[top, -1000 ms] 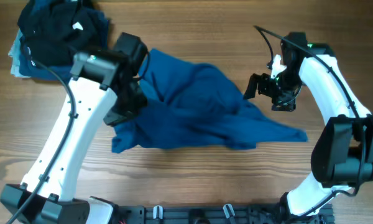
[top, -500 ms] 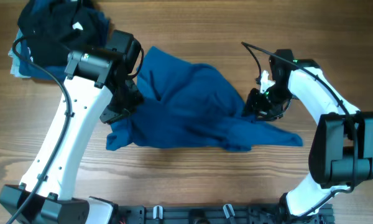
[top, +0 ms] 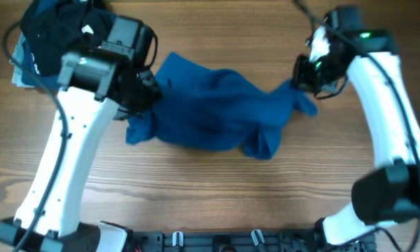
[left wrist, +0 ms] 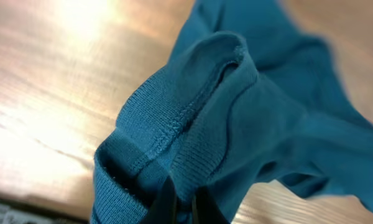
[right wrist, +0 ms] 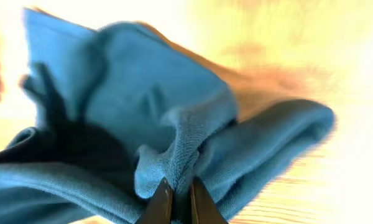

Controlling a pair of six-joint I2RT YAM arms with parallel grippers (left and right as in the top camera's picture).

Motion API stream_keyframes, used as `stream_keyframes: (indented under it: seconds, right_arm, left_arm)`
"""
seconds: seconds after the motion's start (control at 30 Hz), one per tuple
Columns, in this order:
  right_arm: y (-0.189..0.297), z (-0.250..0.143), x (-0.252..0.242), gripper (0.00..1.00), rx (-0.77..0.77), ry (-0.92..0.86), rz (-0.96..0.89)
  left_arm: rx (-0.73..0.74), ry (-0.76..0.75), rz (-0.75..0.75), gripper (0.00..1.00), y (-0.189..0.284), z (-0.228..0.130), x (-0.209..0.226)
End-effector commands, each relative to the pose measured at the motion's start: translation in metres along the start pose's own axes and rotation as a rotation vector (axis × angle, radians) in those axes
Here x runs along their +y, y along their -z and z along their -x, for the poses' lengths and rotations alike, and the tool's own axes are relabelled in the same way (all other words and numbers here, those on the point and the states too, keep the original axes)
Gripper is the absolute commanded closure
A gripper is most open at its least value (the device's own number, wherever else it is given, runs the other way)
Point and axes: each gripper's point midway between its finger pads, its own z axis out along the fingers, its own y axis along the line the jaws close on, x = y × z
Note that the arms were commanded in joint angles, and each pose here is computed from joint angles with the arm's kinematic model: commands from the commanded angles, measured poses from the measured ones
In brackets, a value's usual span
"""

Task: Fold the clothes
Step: 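Lift the shirt with both grippers and pull it apart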

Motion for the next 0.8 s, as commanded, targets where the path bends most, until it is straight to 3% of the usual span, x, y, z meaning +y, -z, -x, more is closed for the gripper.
stream_keyframes:
  seconds: [0.0,0.2,0.27,0.37,0.57,0.63,0.77]
  right_arm:
    - [0.064,0.015,0.014,0.96,-0.178,0.023,-0.005]
    - [0.085,0.017,-0.007,0.88,-0.264,-0.027,-0.129]
    - [0.085,0.018,-0.007,0.74,-0.265,-0.029,-0.129]
    - [0.083,0.021,-0.007,0.69,-0.271,-0.028,-0.127]
    - [0.061,0.017,-0.013,0.69,-0.192,-0.041,-0.146]
    - [0.048,0.007,-0.015,0.63,-0.115,-0.051,-0.144]
    - [0.023,-0.029,-0.004,0.61,0.082,0.005,-0.05]
  left_arm:
    - [-0.172,-0.027,-0.114,0.96,0.059,0.016,-0.001]
    - [-0.35,-0.035,-0.249,0.96,0.127,0.012,0.012]
    - [-0.391,-0.029,-0.283,0.96,0.143,0.007,0.018]
    - [-0.412,-0.025,-0.292,0.96,0.15,0.003,0.024]
    - [-0.389,-0.018,-0.218,0.96,0.133,0.013,0.023]
    - [-0.357,-0.02,-0.146,0.96,0.114,0.02,0.022]
    - [-0.292,-0.031,-0.04,0.96,0.084,0.029,0.02]
